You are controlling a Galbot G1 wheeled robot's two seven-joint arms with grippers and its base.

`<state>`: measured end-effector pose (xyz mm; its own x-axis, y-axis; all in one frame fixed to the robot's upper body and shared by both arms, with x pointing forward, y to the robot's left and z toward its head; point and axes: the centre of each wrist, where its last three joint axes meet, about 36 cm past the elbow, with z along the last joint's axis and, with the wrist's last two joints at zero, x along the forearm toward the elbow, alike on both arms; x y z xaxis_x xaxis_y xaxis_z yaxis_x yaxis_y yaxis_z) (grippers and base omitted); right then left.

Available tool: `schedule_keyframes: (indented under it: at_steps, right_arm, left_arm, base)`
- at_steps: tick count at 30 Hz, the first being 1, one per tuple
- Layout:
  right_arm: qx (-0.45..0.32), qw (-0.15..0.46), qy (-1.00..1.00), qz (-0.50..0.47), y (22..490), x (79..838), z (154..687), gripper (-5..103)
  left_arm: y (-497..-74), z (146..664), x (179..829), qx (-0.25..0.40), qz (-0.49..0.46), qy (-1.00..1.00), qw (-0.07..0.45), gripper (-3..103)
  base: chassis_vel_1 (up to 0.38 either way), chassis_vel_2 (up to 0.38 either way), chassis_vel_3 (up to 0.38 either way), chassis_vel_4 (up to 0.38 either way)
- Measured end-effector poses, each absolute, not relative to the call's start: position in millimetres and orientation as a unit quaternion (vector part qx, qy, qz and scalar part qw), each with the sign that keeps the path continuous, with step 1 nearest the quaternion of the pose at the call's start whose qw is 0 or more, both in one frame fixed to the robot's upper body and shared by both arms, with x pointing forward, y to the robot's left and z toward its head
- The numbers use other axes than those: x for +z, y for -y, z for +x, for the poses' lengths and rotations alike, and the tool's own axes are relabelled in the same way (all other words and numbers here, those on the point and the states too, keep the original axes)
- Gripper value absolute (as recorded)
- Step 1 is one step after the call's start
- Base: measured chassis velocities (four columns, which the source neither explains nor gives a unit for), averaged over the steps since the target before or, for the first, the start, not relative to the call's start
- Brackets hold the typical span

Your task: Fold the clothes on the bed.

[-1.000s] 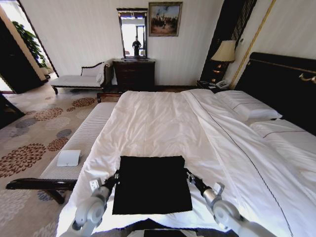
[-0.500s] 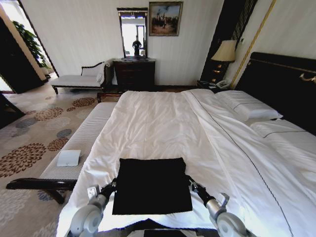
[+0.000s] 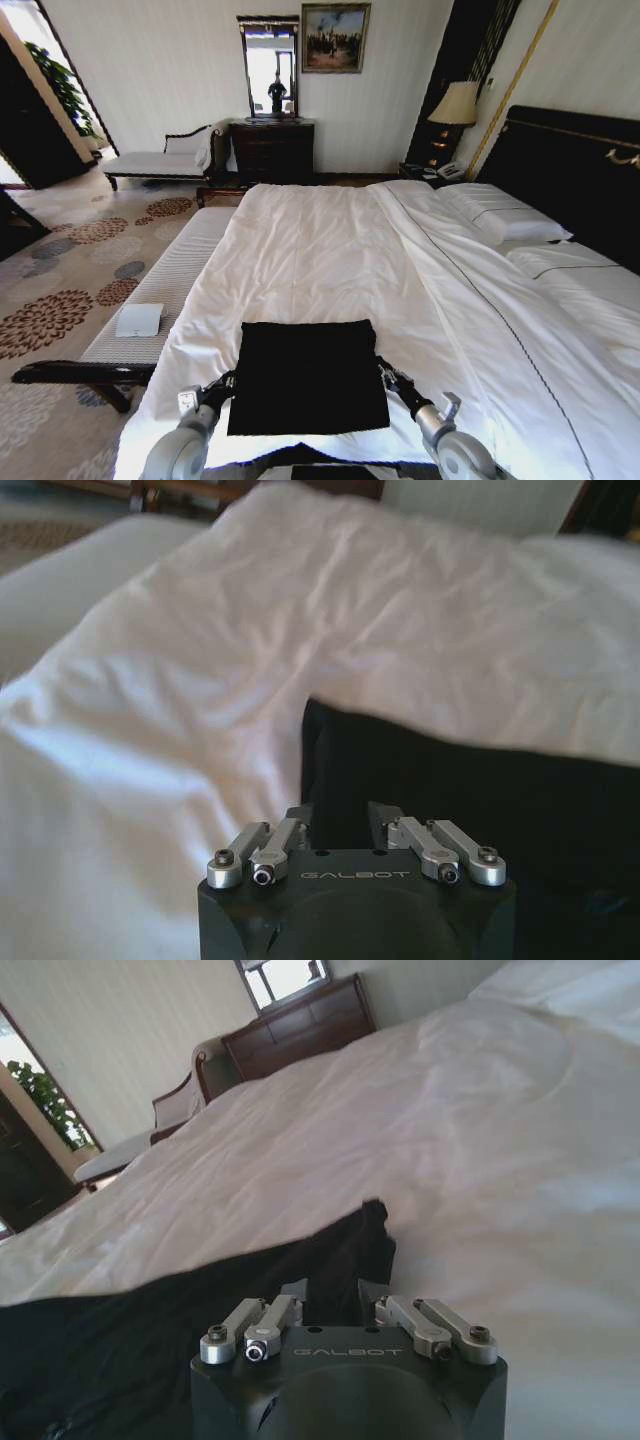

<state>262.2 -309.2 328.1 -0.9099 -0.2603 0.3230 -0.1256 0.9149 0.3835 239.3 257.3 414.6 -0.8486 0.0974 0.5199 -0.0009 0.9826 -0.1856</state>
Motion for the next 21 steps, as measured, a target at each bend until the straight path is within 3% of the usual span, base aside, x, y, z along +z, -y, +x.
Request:
schedule_keyframes:
  at_steps: [1,5,7,10,12,15,16,18,21]
  right_arm:
    - [-0.178,0.182,0.963,0.093,308.2,331.4,264.4,32]
    - [-0.164,0.156,0.974,0.006,299.5,348.3,287.0,54]
    - [-0.166,0.153,0.974,-0.003,298.4,350.0,291.6,54]
    - [-0.169,0.142,0.975,-0.021,296.5,349.4,310.2,70]
    - [-0.171,0.140,0.975,-0.022,295.4,348.6,314.0,70]
    - [-0.183,0.134,0.974,-0.026,287.9,343.2,325.2,86]
    - [-0.183,0.134,0.974,-0.026,287.9,343.2,325.2,86]
    - [-0.188,0.135,0.972,-0.027,284.0,338.7,329.4,97]
    - [-0.193,0.137,0.971,-0.029,280.4,333.0,333.1,99]
  left_arm:
    - [-258.5,239.8,418.5,0.092,-0.031,0.960,0.261,36]
    - [-272.8,270.4,426.9,0.120,-0.041,0.975,0.184,58]
    - [-275.9,279.2,423.7,0.127,-0.037,0.975,0.179,58]
    - [-285.6,313.9,403.5,0.137,-0.004,0.975,0.176,75]
    - [-286.9,320.6,398.4,0.135,0.003,0.975,0.177,75]
    - [-287.3,352.4,369.5,0.148,0.032,0.970,0.189,90]
    - [-287.3,352.4,369.5,0.148,0.032,0.970,0.189,90]
    - [-283.2,365.6,353.3,0.164,0.039,0.965,0.200,98]
    - [-271.8,380.8,336.1,0.195,0.038,0.958,0.208,100]
  base:
    - [0.000,0.000,0.000,0.000]
    - [0.000,0.000,0.000,0.000]
    - [0.000,0.000,0.000,0.000]
    - [0.000,0.000,0.000,0.000]
    - [0.000,0.000,0.000,0.000]
    - [0.000,0.000,0.000,0.000]
    - [0.000,0.000,0.000,0.000]
    - [0.000,0.000,0.000,0.000]
    - [0.000,0.000,0.000,0.000]
